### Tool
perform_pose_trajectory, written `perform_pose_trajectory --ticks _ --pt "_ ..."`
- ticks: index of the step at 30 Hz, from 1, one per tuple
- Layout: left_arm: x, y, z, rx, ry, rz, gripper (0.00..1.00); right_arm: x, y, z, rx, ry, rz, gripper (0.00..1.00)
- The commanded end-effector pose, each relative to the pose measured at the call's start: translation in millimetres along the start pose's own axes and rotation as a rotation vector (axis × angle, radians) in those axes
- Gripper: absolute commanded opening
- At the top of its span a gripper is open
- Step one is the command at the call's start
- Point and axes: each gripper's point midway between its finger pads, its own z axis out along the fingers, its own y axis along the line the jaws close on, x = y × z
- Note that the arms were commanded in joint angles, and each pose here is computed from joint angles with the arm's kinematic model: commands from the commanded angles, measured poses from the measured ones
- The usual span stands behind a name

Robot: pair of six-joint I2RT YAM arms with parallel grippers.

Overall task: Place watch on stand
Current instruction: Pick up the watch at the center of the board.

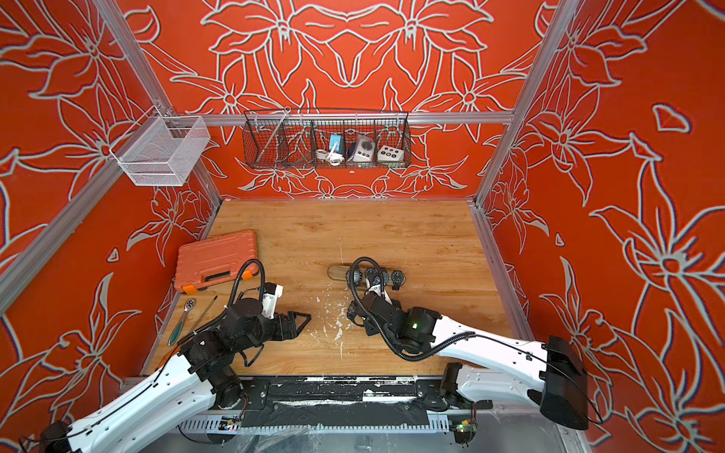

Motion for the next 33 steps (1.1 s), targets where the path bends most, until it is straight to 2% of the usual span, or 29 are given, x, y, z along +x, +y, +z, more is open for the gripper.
perform_pose_trajectory --ticks 1,8,20,33 --pt "-17.5 -26.6 -11.5 0.091 -0.048 0.053 0.9 -21.6 -1.7 -5.5 0.021 -0.08 -0.013 0.0" --pt "-26.9 -66.0 -17.2 0.258 -0.069 0.077 0.91 -37.3 17.9 -3.7 -0.031 -0.101 -0.075 0.0" --pt "-25.5 -97.5 0.1 0.302 0.006 0.1 0.92 -52.9 55.5 3.8 -0.12 -0.113 -0.124 0.0" --pt "-17.6 -104.0 13.8 0.31 0.051 0.118 0.82 -54.4 73.9 4.2 -0.181 -0.127 -0.139 0.0"
